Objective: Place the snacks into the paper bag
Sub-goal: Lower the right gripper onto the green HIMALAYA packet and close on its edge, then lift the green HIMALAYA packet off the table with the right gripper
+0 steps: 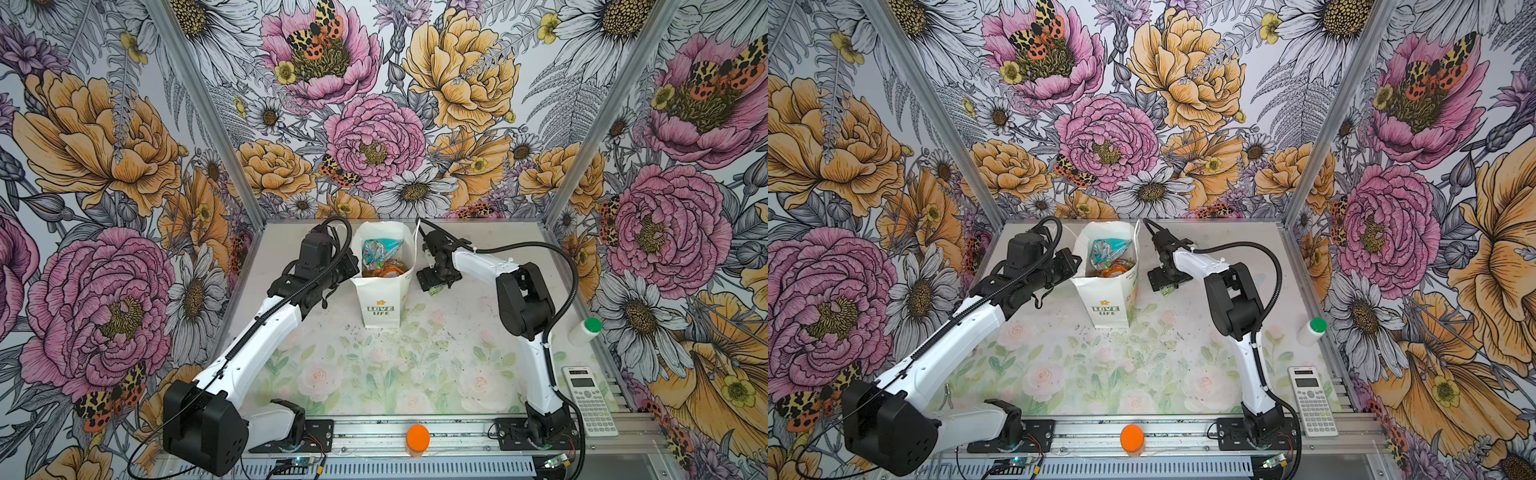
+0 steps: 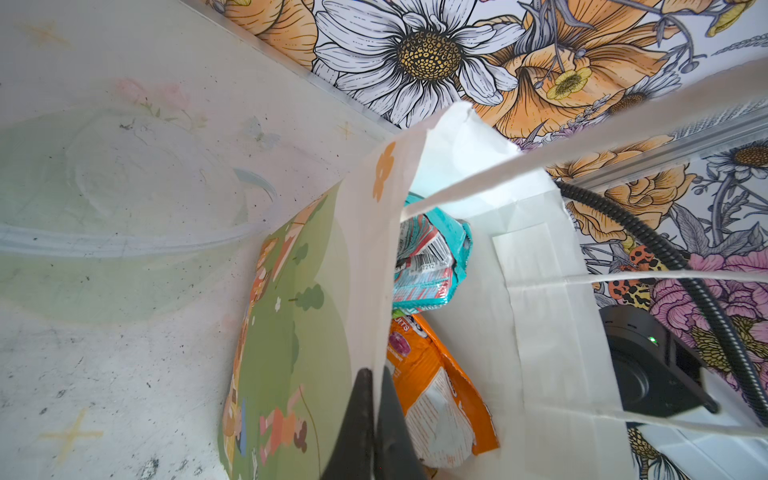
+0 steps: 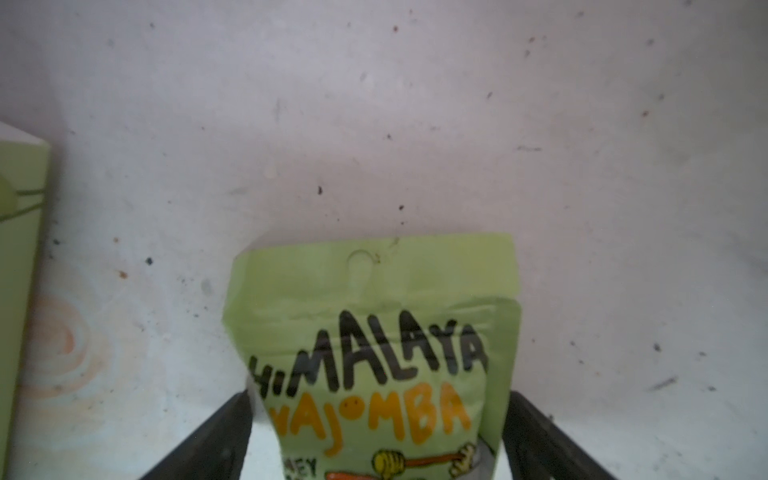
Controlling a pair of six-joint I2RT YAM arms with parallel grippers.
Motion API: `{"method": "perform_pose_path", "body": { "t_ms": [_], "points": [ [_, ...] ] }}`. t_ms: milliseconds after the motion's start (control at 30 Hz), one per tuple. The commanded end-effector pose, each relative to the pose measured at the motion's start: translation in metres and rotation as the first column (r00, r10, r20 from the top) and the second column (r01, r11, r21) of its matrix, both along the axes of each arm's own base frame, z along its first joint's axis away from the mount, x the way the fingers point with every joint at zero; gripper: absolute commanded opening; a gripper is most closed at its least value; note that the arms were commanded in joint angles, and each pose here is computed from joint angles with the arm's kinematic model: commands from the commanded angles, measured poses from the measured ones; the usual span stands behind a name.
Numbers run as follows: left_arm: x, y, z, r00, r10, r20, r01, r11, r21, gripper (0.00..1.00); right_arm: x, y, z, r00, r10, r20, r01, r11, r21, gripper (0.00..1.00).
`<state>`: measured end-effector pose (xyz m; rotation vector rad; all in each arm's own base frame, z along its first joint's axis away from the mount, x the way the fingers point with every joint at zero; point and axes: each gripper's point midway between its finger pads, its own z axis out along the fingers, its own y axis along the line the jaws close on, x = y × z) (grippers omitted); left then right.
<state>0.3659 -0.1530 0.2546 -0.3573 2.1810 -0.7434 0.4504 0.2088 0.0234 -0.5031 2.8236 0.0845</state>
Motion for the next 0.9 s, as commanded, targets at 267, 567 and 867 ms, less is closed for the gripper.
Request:
{"method": "perform_pose_path", "body": {
  "t_ms": [267, 567, 867],
  "points": [
    [0.002, 0.002, 0.02, 0.999, 0.001, 0.054, 0.0, 1.0, -0.016, 0.0, -0.011, -0.007, -0.021, 0.998, -0.029, -0.047, 0.028, 0.999, -0.015, 0.83],
    [0.003, 0.001, 0.02, 0.999, -0.005, 0.052, 0.005, 1.0, -0.016, 0.0, -0.015, -0.007, -0.019, 0.998, -0.035, -0.055, 0.034, 0.999, -0.005, 0.62],
    [0.002, 0.001, 0.019, 0.999, -0.006, 0.051, 0.007, 1.0, -0.019, 0.0, -0.015, -0.003, -0.015, 0.998, -0.041, -0.057, 0.043, 0.999, 0.019, 0.42]
  ]
}}
